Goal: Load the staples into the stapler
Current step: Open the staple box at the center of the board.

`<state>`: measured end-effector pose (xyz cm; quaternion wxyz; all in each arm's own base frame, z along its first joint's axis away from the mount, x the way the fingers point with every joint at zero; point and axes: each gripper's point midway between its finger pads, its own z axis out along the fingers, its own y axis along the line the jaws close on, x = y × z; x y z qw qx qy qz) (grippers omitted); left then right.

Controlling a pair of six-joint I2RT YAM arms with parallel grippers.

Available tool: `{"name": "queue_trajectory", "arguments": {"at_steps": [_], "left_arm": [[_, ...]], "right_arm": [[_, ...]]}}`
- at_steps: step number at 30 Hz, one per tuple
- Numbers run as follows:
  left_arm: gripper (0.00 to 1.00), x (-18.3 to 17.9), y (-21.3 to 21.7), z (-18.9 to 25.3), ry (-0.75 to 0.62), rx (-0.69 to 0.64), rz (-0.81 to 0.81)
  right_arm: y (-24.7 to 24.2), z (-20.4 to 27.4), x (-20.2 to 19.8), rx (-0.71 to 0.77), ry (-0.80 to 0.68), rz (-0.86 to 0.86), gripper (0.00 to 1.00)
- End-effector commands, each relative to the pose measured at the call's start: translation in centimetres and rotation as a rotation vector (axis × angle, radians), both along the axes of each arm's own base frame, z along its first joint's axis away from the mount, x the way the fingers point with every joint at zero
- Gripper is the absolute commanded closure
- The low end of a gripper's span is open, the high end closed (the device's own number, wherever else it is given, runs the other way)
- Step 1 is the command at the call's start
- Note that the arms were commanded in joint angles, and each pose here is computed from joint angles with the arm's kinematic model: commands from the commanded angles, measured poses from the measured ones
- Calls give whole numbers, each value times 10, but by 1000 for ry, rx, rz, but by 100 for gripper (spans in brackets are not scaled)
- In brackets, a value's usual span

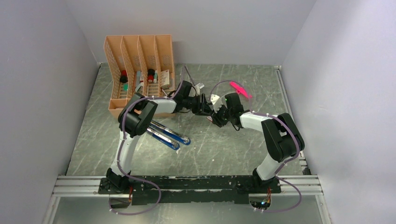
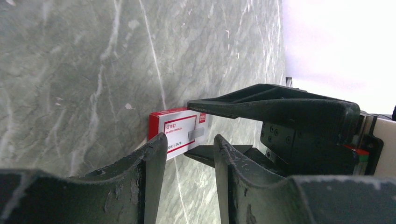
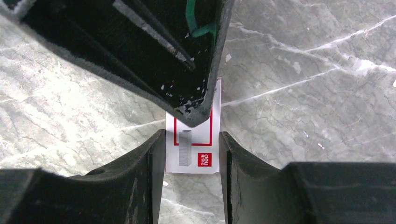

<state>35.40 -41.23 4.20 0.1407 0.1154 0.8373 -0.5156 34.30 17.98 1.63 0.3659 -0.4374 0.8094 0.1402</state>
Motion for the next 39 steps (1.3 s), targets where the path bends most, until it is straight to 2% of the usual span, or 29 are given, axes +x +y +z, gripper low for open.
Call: {"name": "queue_trajectory", "arguments": {"at_steps": [1, 13, 26, 39], "left_arm": [[53, 16, 7, 5, -27, 19, 64], [52, 27, 9, 6, -32, 19, 84], [53, 10, -7, 4, -29, 6, 6], [53, 5, -2, -5, -13, 33, 18]], "right_arm": [[-10, -19, -8, -56, 51, -11, 71], [-9, -22, -9, -58, 62, -8, 71], [-10, -25, -11, -62, 70, -8, 71], [-9, -24, -11, -61, 69, -7, 71]]}}
